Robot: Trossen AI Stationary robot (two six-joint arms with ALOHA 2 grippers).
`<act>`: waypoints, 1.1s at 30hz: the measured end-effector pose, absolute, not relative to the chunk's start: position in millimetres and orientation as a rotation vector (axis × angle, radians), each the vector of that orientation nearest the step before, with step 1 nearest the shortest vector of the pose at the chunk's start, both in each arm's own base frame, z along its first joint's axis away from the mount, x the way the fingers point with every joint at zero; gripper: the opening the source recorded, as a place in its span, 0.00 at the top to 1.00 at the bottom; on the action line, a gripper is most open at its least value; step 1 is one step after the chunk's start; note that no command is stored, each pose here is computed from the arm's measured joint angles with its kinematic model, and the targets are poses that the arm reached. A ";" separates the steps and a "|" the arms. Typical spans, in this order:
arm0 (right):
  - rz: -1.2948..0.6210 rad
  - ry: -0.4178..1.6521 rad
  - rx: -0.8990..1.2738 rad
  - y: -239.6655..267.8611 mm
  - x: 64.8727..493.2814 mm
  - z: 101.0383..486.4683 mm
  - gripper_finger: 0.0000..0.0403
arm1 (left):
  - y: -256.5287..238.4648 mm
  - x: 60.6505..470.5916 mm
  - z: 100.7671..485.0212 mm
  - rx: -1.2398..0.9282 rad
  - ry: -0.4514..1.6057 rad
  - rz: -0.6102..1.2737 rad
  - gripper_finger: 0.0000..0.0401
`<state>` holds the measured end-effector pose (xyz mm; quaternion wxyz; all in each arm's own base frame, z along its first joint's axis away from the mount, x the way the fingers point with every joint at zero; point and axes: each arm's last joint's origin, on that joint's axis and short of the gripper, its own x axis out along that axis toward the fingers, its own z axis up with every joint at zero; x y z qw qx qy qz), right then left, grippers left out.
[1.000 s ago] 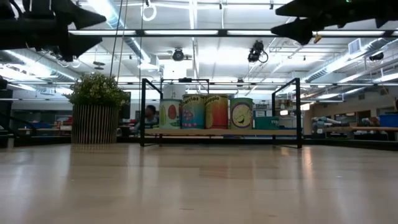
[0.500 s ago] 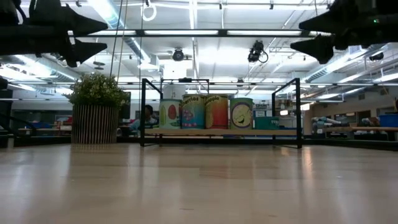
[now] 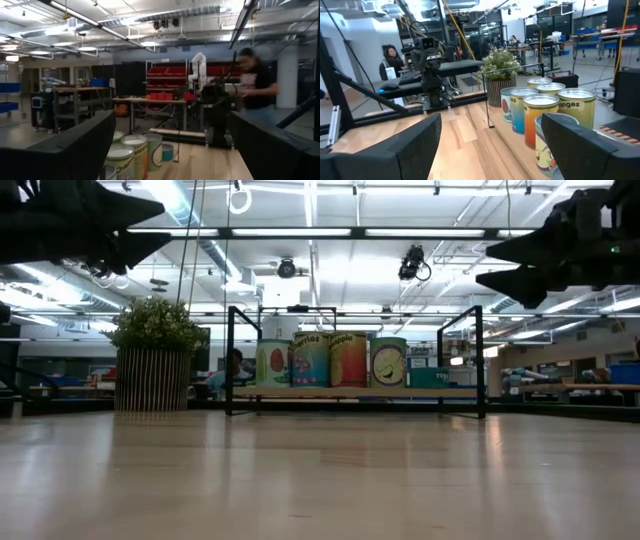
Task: Pick and place cans onto a shelf
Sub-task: Return to Home Position
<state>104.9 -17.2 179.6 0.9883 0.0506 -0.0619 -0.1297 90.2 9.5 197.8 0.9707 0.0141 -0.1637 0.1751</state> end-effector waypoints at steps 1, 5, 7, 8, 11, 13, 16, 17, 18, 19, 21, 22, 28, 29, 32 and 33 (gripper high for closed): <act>-0.254 -0.125 0.102 -16.9 104.4 178.3 0.13 | 9.1 89.9 198.5 0.029 -0.338 0.349 0.02; -0.213 -0.140 0.132 -15.6 102.6 178.9 0.13 | 7.9 89.6 199.6 0.029 -0.349 0.338 0.02; -0.187 -0.146 0.173 -14.9 102.2 179.2 0.13 | 7.3 89.7 199.6 0.022 -0.351 0.331 0.02; -0.185 -0.148 0.192 -14.9 102.2 179.2 0.13 | 6.9 89.7 199.6 0.019 -0.351 0.327 0.02; -0.188 -0.140 0.211 -15.0 102.7 178.2 0.13 | 4.7 90.0 199.7 0.021 -0.352 0.284 0.02; -0.189 -0.138 0.206 -15.0 102.8 178.1 0.13 | 2.7 90.4 199.4 0.017 -0.352 0.238 0.02; -0.188 -0.140 0.206 -15.0 102.8 178.4 0.13 | 0.4 91.8 196.5 -0.026 -0.326 0.180 0.02; -0.188 -0.140 0.206 -15.0 102.8 178.4 0.13 | 0.0 92.5 194.4 -0.046 -0.305 0.172 0.02; -0.188 -0.140 0.205 -15.0 102.8 178.4 0.13 | -0.2 93.3 191.9 -0.061 -0.280 0.168 0.02; -0.189 -0.140 0.205 -15.0 102.8 178.4 0.13 | -0.2 93.9 189.7 -0.077 -0.258 0.165 0.02; -0.189 -0.140 0.204 -15.0 102.8 178.4 0.13 | -0.2 94.6 186.8 -0.092 -0.229 0.165 0.02; -0.189 -0.140 0.204 -15.0 102.8 178.4 0.13 | -0.1 94.7 186.2 -0.083 -0.222 0.167 0.02; -0.189 -0.140 0.204 -15.1 102.8 178.4 0.13 | -0.1 94.9 185.3 -0.075 -0.211 0.169 0.02; -0.189 -0.140 0.204 -15.1 102.8 178.4 0.13 | -0.1 94.9 185.3 -0.075 -0.211 0.169 0.02; -0.189 -0.140 0.203 -15.1 102.8 178.4 0.13 | -0.1 94.9 185.3 -0.075 -0.212 0.169 0.02; -0.189 -0.140 0.204 -15.1 102.8 178.4 0.13 | -0.1 94.9 185.3 -0.075 -0.212 0.169 0.02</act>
